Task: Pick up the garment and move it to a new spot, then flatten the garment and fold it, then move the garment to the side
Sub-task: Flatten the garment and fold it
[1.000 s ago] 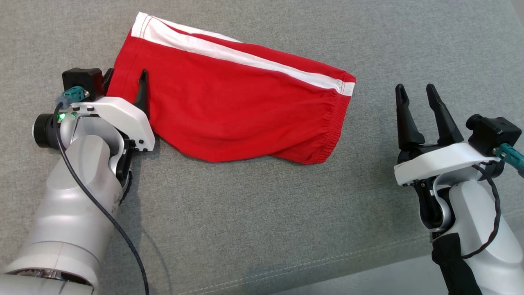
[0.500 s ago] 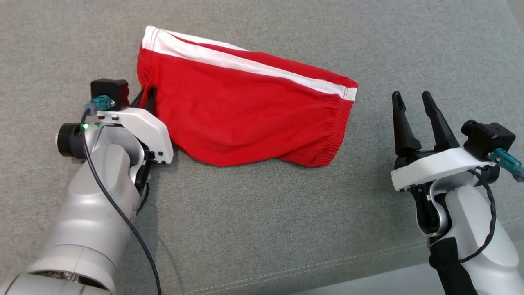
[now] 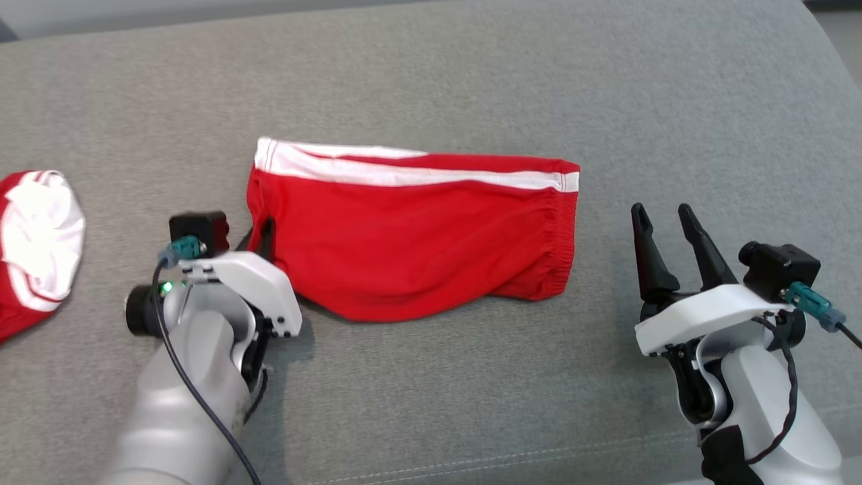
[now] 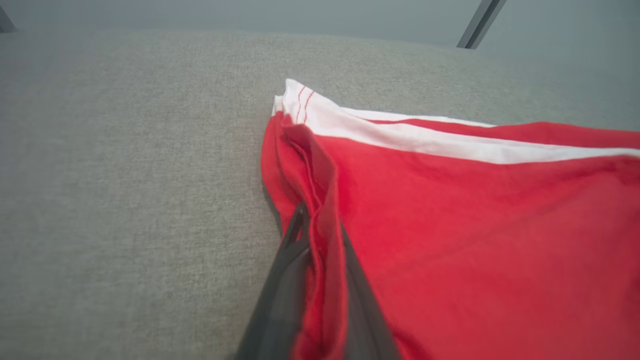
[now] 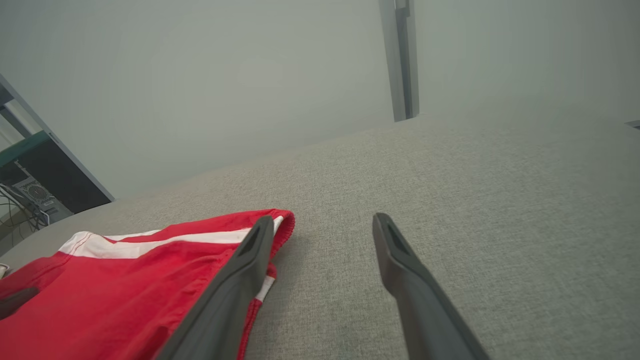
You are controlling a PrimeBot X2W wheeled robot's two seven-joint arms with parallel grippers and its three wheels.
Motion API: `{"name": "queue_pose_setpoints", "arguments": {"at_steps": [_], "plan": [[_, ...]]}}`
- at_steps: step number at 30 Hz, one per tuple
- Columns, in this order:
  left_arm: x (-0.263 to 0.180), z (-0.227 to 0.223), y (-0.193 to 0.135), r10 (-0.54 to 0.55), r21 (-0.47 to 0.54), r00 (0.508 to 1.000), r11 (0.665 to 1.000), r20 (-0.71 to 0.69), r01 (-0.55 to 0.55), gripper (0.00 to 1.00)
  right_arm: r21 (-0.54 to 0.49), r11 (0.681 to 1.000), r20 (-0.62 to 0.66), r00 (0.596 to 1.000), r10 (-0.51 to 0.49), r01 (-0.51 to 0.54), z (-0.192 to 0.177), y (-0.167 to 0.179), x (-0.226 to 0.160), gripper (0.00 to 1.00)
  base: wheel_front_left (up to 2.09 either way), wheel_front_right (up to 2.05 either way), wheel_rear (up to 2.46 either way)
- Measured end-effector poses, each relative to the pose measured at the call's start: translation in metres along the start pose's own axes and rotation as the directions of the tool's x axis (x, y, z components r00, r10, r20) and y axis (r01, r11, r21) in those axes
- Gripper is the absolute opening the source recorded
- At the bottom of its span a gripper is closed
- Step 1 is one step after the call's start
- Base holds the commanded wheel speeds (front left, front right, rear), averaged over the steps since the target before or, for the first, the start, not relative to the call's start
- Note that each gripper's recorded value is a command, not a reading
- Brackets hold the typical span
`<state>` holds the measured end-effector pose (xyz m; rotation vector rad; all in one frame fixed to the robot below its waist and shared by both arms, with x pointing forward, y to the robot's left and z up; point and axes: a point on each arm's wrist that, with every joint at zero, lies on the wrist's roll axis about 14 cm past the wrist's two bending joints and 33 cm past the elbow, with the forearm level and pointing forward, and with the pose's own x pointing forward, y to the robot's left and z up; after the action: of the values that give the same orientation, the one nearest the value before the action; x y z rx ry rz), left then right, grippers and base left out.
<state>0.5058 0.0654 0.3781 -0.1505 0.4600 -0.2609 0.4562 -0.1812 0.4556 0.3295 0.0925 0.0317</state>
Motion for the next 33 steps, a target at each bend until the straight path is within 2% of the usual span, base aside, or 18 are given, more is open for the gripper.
{"name": "queue_pose_setpoints", "arguments": {"at_steps": [10, 11, 12, 13, 24, 33], "plan": [[-0.038, -0.020, 0.022, 0.077, -0.031, 0.997, 0.997, -0.008, -0.077, 0.00, 0.015, 0.997, -0.022, 0.997, 0.072, -0.072, -0.007, 0.028, 0.001, 1.00, 0.00, 0.00, 0.00], [-0.039, -0.020, 0.023, 0.081, -0.032, 0.997, 0.996, -0.005, -0.081, 0.05, 0.015, 0.997, -0.023, 0.997, 0.076, -0.076, -0.008, 0.030, 0.001, 1.00, 0.00, 0.00, 0.00], [-0.039, -0.020, 0.023, 0.084, -0.035, 0.996, 0.996, 0.000, -0.084, 0.74, 0.014, 0.997, -0.026, 0.997, 0.079, -0.078, -0.009, 0.031, 0.001, 1.00, 0.00, 0.00, 0.00], [-0.040, -0.018, 0.023, 0.085, -0.041, 0.996, 0.996, 0.009, -0.084, 1.00, 0.015, 0.997, -0.028, 0.996, 0.080, -0.080, -0.009, 0.031, 0.001, 1.00, 0.00, 0.00, 0.00], [-0.065, 0.021, 0.034, 0.124, -0.017, 0.973, 0.992, 0.194, -0.123, 1.00, 0.013, 0.989, -0.016, 0.989, 0.146, -0.145, -0.004, 0.054, 0.003, 1.00, 0.00, 0.00, 0.00], [-0.111, 0.016, 0.049, 0.170, 0.006, 0.949, 0.984, 0.266, -0.177, 1.00, 0.014, 0.979, -0.054, 0.977, 0.204, -0.204, -0.015, 0.079, 0.004, 1.00, 0.00, 0.00, 0.00]]}}
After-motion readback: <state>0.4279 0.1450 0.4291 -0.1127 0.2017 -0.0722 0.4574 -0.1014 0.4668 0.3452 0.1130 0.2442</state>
